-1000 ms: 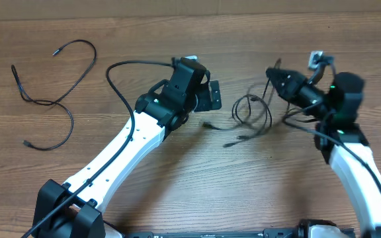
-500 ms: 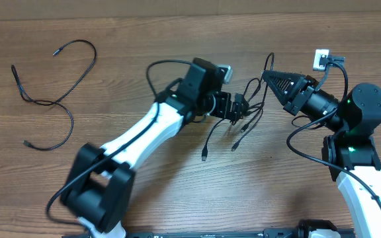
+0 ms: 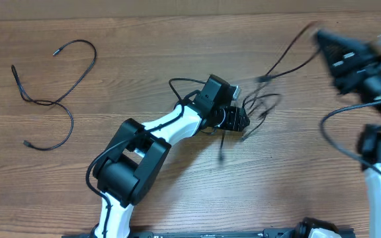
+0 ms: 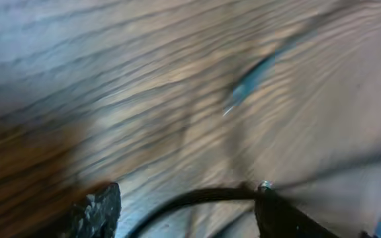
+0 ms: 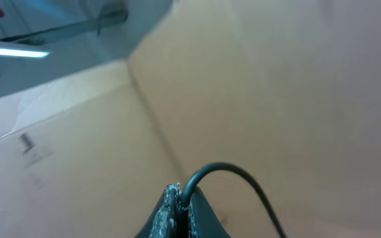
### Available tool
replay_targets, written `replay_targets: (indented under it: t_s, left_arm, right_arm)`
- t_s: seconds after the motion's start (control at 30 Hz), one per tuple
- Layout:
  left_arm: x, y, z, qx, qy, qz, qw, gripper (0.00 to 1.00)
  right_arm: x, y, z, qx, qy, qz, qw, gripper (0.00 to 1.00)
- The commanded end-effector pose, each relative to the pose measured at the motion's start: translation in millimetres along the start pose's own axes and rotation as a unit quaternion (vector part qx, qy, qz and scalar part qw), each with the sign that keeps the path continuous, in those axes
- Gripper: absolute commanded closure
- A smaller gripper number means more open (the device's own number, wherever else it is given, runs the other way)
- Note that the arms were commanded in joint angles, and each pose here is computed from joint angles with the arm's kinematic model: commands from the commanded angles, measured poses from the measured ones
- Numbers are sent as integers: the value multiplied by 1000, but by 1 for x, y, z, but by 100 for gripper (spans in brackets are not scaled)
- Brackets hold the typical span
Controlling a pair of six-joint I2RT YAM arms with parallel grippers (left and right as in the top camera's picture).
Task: Untangle cables
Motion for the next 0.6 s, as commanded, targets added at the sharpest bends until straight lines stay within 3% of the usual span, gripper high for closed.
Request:
replay_targets:
  t_s: [0.0,0.07,0.13,0.2,0.23,0.27,0.3,0.43,0.5,0.57]
  left_arm:
    - [11,1,7,-2,19,-25,1000,37]
    - [12,1,7,-3,21,-26,999,36]
    - [13,1,6,-4,25,-27,999,40]
    - [14,1,6,-8,32,-28,999,66]
    - [15,2,6,-9,34,-28,999,76]
    - [15,3,6,-12,36,-29,999,78]
    - [16,3,5,-13,36,-33,999,76]
    - [12,6,3,0,2,-34,999,49]
    - [10,9,-1,14,-30,-22,999,43]
    - [10,15,-11,23,-61,-17,998,43]
  right_arm:
    - [0,40,-13,-32,-31,-58,997,96]
    - [-10,52,-23,-45,-65,-73,994,96]
    - [-25,58,-38,-52,-109,-76,990,96]
    - [-41,54,-50,-42,-143,-48,988,96]
    - [-48,49,-54,-30,-152,-26,988,96]
    - [-53,43,-56,-16,-156,-2,988,96]
    - [-57,37,-56,-1,-154,17,988,96]
    - [-60,22,-42,26,-127,45,991,96]
    - [-55,19,-32,31,-106,46,993,96]
    - [-44,15,-15,35,-70,42,996,96]
Point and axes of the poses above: each gripper's point midway between its finger pads, its own z axis out along the fingers, its own x axis along the line the jaws close on, y = z × x, the point moved 10 cm from there along -z, back along the fingers, and after that the axes turned 14 degrees about -z, right-handed, at the moved point
